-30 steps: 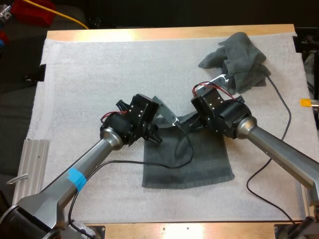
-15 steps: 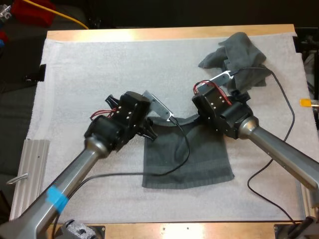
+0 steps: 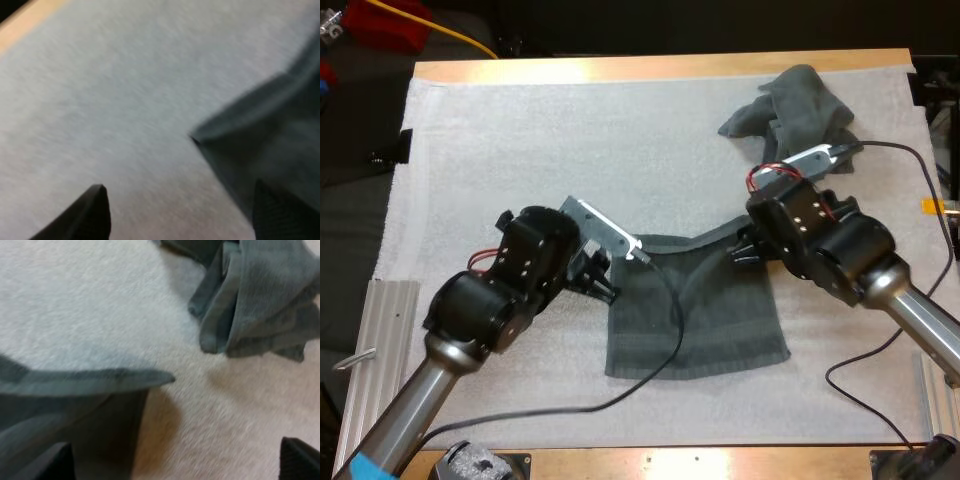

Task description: Pick towel from pile, fold and stack

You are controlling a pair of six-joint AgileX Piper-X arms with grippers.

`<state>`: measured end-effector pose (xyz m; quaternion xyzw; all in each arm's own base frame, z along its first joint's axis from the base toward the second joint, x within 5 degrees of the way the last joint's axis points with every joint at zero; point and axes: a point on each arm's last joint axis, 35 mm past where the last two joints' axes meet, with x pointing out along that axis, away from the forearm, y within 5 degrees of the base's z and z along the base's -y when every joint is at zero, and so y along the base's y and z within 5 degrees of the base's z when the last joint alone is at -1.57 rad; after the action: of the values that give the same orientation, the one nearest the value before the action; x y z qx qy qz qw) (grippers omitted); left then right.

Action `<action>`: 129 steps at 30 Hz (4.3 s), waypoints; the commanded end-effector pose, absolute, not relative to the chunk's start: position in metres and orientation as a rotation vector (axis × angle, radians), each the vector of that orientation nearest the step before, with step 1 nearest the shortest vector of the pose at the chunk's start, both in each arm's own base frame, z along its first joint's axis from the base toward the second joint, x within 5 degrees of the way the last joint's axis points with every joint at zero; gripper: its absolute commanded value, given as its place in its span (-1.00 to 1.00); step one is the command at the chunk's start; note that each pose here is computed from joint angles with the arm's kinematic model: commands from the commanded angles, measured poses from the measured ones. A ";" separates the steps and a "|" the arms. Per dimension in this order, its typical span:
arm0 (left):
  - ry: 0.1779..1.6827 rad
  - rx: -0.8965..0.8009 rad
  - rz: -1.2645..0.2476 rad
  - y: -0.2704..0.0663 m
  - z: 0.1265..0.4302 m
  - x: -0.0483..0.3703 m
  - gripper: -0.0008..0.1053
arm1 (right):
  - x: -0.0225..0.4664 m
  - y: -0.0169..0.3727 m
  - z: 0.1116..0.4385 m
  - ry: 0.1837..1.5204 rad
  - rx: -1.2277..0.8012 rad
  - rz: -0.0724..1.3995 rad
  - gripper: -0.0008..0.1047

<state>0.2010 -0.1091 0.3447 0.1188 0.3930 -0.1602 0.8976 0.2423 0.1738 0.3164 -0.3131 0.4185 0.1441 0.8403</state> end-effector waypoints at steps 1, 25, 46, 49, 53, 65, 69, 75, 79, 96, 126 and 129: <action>0.820 0.203 -0.345 -0.107 0.350 0.196 0.13 | 0.236 0.168 0.321 0.908 -0.636 0.321 0.50; 0.905 -0.102 -0.469 -0.063 0.383 0.101 0.13 | 0.139 0.163 0.366 0.923 -0.453 0.426 0.49; 1.081 -0.135 -0.529 -0.051 0.365 0.073 0.13 | 0.099 0.115 0.350 0.981 -0.339 0.368 0.49; 1.092 -0.133 -0.526 -0.051 0.363 0.073 0.13 | 0.097 0.114 0.340 1.001 -0.329 0.384 0.49; 1.099 -0.131 -0.524 -0.051 0.363 0.072 0.13 | 0.097 0.115 0.326 1.033 -0.313 0.395 0.49; 1.087 -0.112 -0.500 -0.050 0.363 0.073 0.13 | 0.110 0.114 0.278 1.113 -0.196 0.413 0.49; 1.087 -0.113 -0.502 -0.050 0.363 0.073 0.13 | 0.117 0.108 0.257 1.168 -0.096 0.436 0.49; 1.087 -0.113 -0.502 -0.050 0.363 0.073 0.13 | 0.123 0.096 0.223 1.239 0.054 0.457 0.49; 1.087 -0.113 -0.502 -0.050 0.363 0.073 0.13 | 0.126 0.091 0.206 1.250 0.169 0.477 0.49; 1.092 -0.120 -0.516 -0.051 0.363 0.073 0.13 | 0.127 0.079 0.150 1.185 0.557 0.489 0.49; 1.130 -0.115 -0.510 -0.055 0.359 0.081 0.33 | 0.136 0.081 0.127 1.232 0.615 0.341 -0.80; 1.163 -0.111 -0.506 -0.059 0.356 0.087 0.33 | 0.136 0.081 0.127 1.231 0.612 0.343 -0.80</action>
<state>0.0863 -0.0585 0.3554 -0.0490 0.5434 -0.2336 0.8048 0.1365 0.0823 0.1284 0.2831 0.5614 0.1616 0.7606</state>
